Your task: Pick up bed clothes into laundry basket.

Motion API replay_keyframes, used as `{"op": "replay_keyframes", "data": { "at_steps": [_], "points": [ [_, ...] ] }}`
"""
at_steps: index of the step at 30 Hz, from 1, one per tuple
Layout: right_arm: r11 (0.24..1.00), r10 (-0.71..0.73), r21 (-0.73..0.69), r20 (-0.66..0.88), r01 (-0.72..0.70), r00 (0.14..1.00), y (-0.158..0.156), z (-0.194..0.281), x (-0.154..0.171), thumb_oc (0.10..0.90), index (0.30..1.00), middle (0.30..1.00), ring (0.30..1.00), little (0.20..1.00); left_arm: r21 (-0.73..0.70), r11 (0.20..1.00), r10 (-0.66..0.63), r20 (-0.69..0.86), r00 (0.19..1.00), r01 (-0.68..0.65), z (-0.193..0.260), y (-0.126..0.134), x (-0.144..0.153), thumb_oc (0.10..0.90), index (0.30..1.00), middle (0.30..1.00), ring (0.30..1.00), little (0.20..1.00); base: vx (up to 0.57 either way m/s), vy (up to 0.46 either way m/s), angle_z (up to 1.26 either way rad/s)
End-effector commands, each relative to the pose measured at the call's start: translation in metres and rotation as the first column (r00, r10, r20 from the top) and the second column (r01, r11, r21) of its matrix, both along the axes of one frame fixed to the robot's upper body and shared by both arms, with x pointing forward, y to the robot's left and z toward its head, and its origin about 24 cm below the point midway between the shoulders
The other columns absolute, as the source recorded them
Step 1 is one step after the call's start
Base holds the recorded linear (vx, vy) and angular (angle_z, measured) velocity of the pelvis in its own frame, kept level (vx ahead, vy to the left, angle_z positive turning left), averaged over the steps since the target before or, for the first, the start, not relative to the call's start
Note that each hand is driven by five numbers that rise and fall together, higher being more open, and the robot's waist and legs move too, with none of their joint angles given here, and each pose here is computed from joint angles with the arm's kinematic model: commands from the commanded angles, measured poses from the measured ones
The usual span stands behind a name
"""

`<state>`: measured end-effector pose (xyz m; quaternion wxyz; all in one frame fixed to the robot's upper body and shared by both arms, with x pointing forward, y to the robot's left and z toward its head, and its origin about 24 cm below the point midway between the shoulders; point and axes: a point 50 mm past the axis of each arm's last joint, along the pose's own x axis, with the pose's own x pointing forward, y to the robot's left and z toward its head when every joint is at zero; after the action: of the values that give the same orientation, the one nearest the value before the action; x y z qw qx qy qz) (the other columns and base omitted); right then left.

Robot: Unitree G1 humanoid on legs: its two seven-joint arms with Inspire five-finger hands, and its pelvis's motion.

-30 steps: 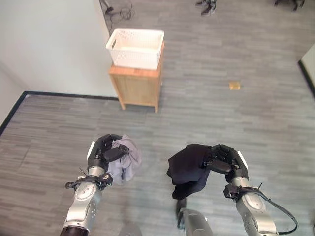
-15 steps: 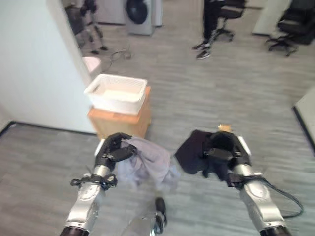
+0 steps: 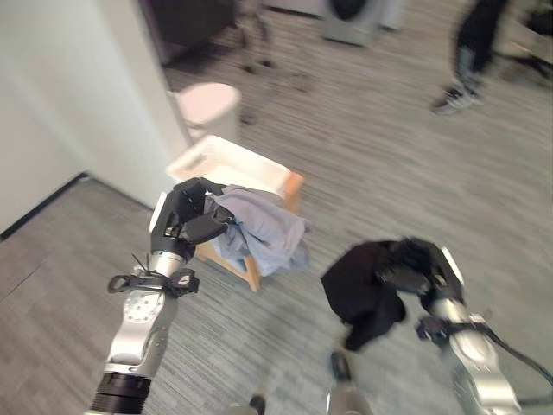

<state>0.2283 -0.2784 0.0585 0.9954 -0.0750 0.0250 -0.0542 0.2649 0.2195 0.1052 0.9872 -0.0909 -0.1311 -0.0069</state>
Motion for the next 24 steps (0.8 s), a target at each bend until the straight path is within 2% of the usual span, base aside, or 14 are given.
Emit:
{"op": "replay_keyframes", "data": {
  "at_steps": [1, 5, 10, 11, 12, 13, 17, 19, 23, 24],
  "points": [
    [0.998, 0.056, -0.015, 0.467, -0.055, 0.883, -0.001, 0.098, 0.024, 0.4, 0.3, 0.3, 0.3, 0.3, 0.082, 0.997, -0.022, 0.334, 0.942, -0.006, 0.071, 0.008, -0.003, 0.4, 0.3, 0.3, 0.3, 0.3, 0.12, -0.341, 0.53],
    [0.996, 0.082, -0.076, 0.456, -0.053, 0.886, -0.013, 0.112, 0.025, 0.4, 0.3, 0.3, 0.3, 0.3, 0.174, 0.983, -0.01, 0.364, 0.931, -0.058, 0.088, 0.023, -0.001, 0.4, 0.3, 0.3, 0.3, 0.3, 0.07, -0.255, 0.76],
    [0.995, 0.014, -0.097, 0.457, 0.034, 0.889, -0.032, 0.119, 0.02, 0.4, 0.3, 0.3, 0.3, 0.3, 0.203, 0.979, -0.07, 0.398, 0.915, -0.013, 0.104, 0.013, 0.008, 0.4, 0.3, 0.3, 0.3, 0.3, 0.07, -0.095, 1.14],
    [0.984, -0.003, -0.154, 0.496, 0.091, 0.869, -0.037, 0.133, 0.019, 0.4, 0.3, 0.3, 0.3, 0.3, 0.211, 0.977, -0.086, 0.41, 0.908, -0.002, 0.109, 0.009, 0.01, 0.4, 0.3, 0.3, 0.3, 0.3, 0.07, -0.005, 0.57],
    [0.984, -0.004, -0.155, 0.496, 0.092, 0.868, -0.037, 0.133, 0.019, 0.4, 0.3, 0.3, 0.3, 0.3, 0.211, 0.977, -0.087, 0.41, 0.908, -0.002, 0.109, 0.009, 0.01, 0.4, 0.3, 0.3, 0.3, 0.3, 0.11, 0.013, 0.73],
    [0.964, -0.032, -0.203, 0.55, 0.17, 0.835, -0.046, 0.153, 0.02, 0.4, 0.3, 0.3, 0.3, 0.3, 0.215, 0.976, -0.108, 0.419, 0.902, 0.017, 0.114, 0.005, 0.013, 0.4, 0.3, 0.3, 0.3, 0.3, 0.14, 0.059, 0.59],
    [0.947, -0.008, -0.255, 0.588, 0.196, 0.809, -0.051, 0.182, 0.029, 0.4, 0.3, 0.3, 0.3, 0.3, 0.254, 0.965, -0.167, 0.414, 0.895, 0.063, 0.117, -0.005, 0.014, 0.4, 0.3, 0.3, 0.3, 0.3, 0.18, 0.12, 0.46],
    [0.909, 0.07, -0.381, 0.54, 0.169, 0.839, -0.047, 0.201, 0.043, 0.4, 0.3, 0.3, 0.3, 0.3, 0.283, 0.956, -0.195, 0.396, 0.897, 0.083, 0.117, -0.009, 0.017, 0.4, 0.3, 0.3, 0.3, 0.3, 0.2, 0.167, 0.09],
    [0.859, 0.083, -0.472, 0.508, 0.196, 0.858, -0.05, 0.212, 0.046, 0.4, 0.3, 0.3, 0.3, 0.3, 0.265, 0.957, -0.218, 0.381, 0.898, 0.119, 0.114, -0.014, 0.019, 0.4, 0.3, 0.3, 0.3, 0.3, 0.14, 0.036, 0.27],
    [0.808, 0.077, -0.539, 0.499, 0.24, 0.863, -0.056, 0.226, 0.045, 0.4, 0.3, 0.3, 0.3, 0.3, 0.279, 0.947, -0.26, 0.366, 0.894, 0.162, 0.113, -0.022, 0.021, 0.4, 0.3, 0.3, 0.3, 0.3, 0.17, -0.025, 0.72]
  ]
}}
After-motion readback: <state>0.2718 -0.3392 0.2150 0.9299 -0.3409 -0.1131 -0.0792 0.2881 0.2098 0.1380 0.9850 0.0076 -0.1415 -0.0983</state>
